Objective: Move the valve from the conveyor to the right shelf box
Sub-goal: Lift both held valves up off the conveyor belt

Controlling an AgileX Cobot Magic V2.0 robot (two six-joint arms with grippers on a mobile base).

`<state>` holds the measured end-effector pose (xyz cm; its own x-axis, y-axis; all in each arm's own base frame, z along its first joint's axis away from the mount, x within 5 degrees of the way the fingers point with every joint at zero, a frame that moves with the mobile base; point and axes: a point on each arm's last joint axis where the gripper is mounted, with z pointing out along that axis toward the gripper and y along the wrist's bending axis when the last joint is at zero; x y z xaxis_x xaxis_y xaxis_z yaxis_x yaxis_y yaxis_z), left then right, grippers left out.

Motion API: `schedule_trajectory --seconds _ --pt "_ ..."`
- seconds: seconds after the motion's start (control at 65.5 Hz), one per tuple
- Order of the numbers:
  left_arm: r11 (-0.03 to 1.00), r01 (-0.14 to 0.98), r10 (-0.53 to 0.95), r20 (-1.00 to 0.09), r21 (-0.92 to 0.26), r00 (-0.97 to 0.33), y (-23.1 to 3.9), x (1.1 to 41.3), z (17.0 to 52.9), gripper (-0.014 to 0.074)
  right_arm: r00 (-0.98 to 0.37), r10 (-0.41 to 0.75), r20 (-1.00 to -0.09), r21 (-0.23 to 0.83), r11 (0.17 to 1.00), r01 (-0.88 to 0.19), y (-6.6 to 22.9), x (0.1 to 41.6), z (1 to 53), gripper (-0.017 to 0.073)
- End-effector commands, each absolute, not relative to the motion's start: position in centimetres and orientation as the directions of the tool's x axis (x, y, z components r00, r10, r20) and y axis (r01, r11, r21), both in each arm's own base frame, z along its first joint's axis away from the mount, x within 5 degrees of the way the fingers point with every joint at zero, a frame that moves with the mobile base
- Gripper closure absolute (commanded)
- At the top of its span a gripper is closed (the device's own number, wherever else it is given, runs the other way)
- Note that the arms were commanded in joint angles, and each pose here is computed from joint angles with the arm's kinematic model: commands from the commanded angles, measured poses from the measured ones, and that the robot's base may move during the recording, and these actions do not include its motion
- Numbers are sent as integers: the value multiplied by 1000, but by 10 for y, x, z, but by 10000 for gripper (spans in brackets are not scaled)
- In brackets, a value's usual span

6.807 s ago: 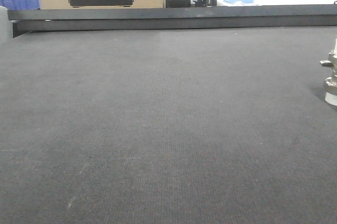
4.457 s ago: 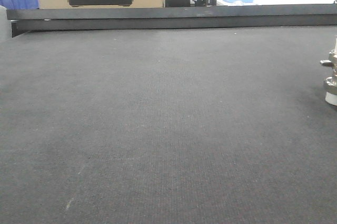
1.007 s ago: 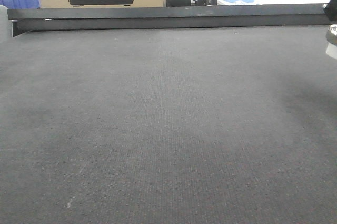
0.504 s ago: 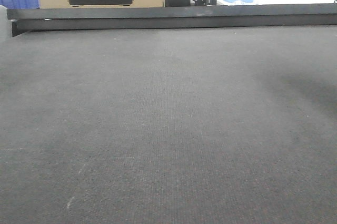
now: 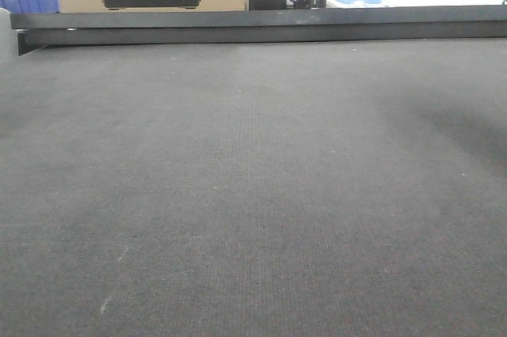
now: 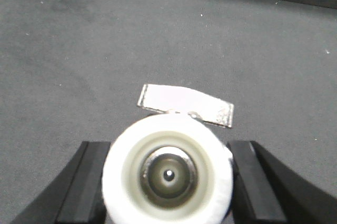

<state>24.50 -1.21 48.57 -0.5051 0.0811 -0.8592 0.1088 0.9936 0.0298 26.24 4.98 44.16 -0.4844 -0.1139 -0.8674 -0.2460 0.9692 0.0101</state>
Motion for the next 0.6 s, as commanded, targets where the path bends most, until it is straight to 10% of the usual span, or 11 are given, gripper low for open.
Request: schedule_trajectory --seconds 0.0,0.58 --pt "994 106 69 -892 24 -447 -13 244 494 704 -392 -102 -914 -7 971 -237 48 259 457 712" --pt "994 105 69 -897 25 -437 -13 244 495 704 -390 -102 -915 -7 971 -237 48 260 457 712"
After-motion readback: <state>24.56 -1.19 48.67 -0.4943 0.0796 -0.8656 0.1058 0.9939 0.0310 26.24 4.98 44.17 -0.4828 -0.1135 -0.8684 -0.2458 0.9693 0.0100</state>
